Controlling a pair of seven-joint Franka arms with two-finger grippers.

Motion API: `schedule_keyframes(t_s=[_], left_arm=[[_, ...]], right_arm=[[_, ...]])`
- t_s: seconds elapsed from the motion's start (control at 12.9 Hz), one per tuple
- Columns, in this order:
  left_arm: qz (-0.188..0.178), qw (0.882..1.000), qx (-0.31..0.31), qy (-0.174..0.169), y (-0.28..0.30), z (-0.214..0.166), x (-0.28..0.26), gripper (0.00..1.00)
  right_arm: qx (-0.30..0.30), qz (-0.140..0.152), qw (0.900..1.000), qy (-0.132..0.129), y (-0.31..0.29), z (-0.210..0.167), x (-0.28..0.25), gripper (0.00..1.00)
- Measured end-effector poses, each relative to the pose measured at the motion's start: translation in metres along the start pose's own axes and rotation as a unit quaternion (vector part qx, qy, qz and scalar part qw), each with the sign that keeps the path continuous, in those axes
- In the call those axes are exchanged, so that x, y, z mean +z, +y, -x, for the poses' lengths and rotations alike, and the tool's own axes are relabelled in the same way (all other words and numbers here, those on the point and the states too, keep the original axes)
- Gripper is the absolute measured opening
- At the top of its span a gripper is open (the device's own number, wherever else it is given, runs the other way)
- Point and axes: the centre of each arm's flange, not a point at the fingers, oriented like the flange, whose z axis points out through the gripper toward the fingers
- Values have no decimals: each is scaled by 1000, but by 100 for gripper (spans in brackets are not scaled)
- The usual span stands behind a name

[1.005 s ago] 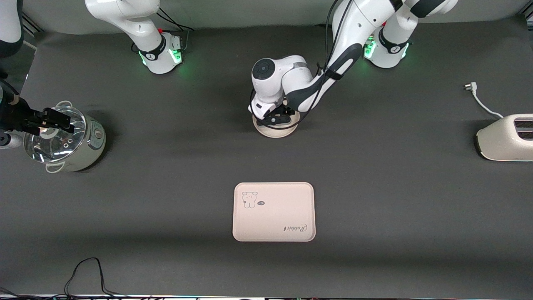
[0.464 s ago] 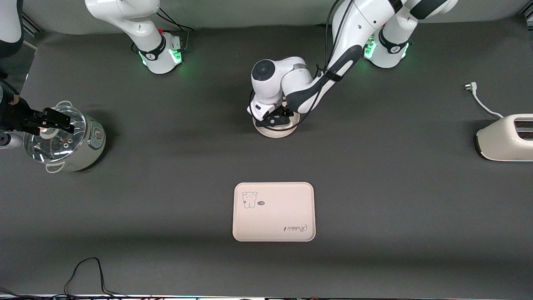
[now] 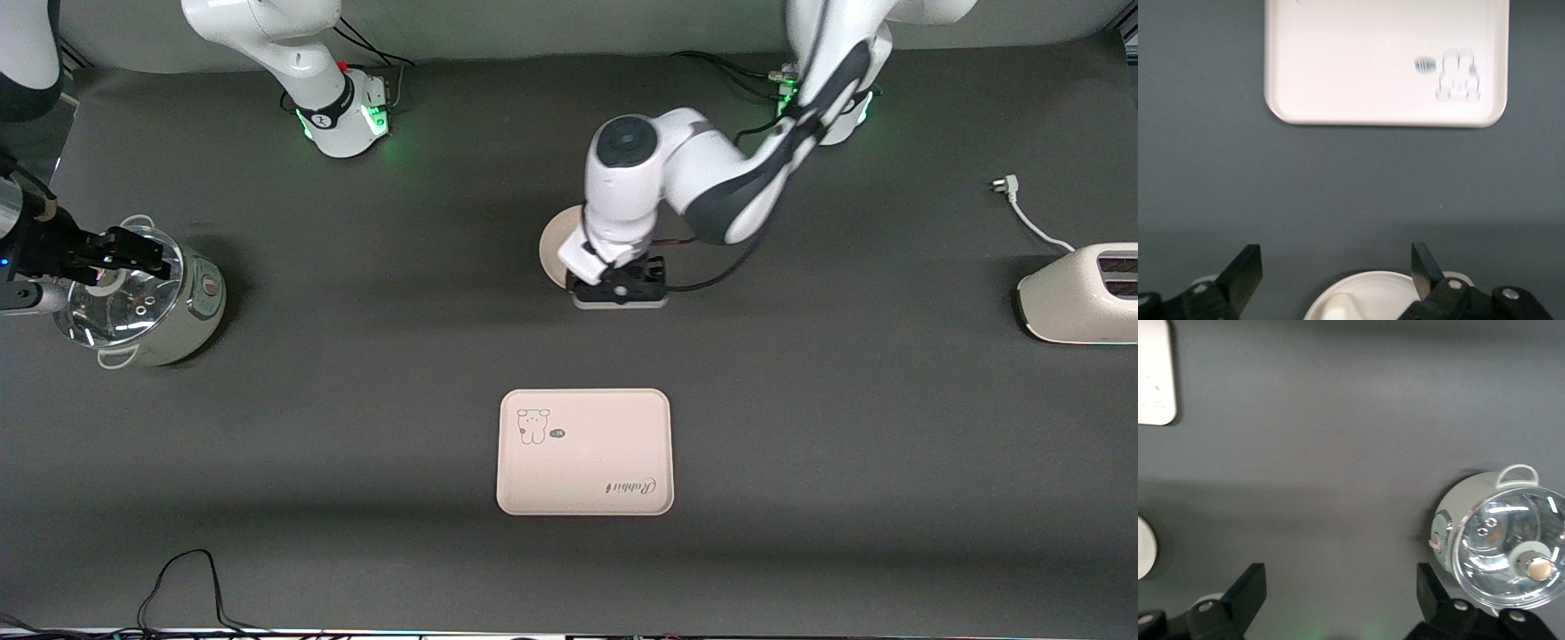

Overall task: Place bun in plate and plate on tray
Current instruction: 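Release the bun onto the plate and withdraw the left gripper, then reach the right gripper to the plate rim and grip it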

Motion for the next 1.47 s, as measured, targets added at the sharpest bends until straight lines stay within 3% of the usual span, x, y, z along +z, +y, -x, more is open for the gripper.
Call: schedule_keyframes(t_s=[0.39, 0.62, 1.01, 1.16, 1.47], left_arm=[[-5, 999, 8, -40, -208, -99, -130, 100], [-12, 996, 35, -81, -304, -120, -170, 100], [-17, 995, 17, -93, -357, -119, -190, 100], [-17, 995, 20, -95, -359, -119, -188, 100], [-41, 994, 25, -97, -365, -119, -184, 100]], right_arm=[[17, -2, 1000, -1, -173, 23, 4, 100], [37, 1, 999, 9, -308, 68, 18, 100], [43, 1, 999, 25, -462, 153, 61, 100], [29, 1, 999, 25, -476, 157, 74, 100], [12, -35, 999, 33, -454, 132, 135, 100]])
